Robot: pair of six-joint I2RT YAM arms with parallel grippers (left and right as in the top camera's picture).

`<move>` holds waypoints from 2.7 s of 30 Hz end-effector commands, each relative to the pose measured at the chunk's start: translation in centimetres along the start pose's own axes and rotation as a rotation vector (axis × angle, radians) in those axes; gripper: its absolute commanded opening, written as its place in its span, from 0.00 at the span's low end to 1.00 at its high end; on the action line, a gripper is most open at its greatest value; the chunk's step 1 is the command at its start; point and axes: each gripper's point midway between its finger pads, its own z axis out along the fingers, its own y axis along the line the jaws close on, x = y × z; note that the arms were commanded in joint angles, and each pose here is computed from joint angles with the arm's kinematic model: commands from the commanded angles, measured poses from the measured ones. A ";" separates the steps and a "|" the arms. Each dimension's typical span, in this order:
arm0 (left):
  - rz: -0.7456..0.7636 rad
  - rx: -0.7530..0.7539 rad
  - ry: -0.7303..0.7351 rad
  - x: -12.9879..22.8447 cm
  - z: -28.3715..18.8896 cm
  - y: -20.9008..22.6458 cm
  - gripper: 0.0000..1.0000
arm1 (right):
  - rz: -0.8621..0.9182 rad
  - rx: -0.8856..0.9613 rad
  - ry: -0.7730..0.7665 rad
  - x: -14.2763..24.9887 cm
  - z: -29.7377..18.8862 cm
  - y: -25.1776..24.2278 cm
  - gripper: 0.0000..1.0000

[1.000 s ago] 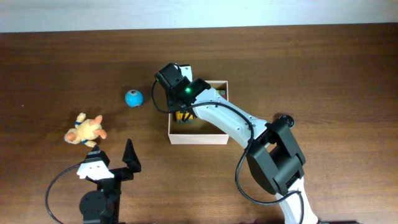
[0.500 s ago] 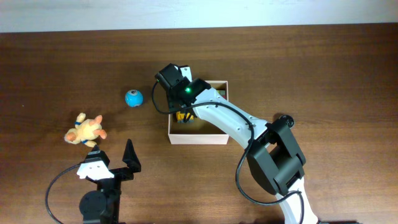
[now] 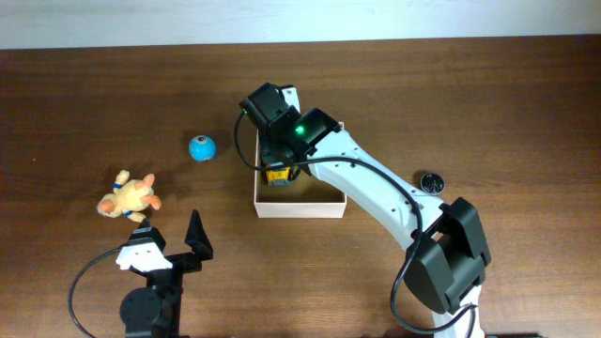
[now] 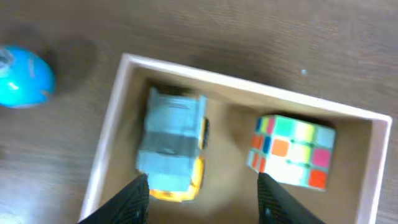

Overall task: Pack container
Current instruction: 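Lower the truck into the box's left side with the right gripper, then open the right gripper and raise it out of the box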

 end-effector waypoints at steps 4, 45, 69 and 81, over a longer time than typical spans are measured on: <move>0.016 0.008 -0.004 0.0 0.0 -0.1 0.99 | 0.015 0.082 0.024 0.8 0.6 -1.3 0.45; 0.016 0.008 -0.004 0.0 0.0 -0.1 0.99 | 0.063 0.021 0.100 4.8 6.6 -2.8 0.47; 0.016 0.008 -0.003 0.1 0.0 -0.1 0.99 | 0.011 0.022 0.091 4.4 6.8 -3.1 0.46; 0.016 0.008 -0.003 0.1 0.0 -0.1 0.99 | -0.045 0.094 0.047 1.1 3.0 -4.9 0.47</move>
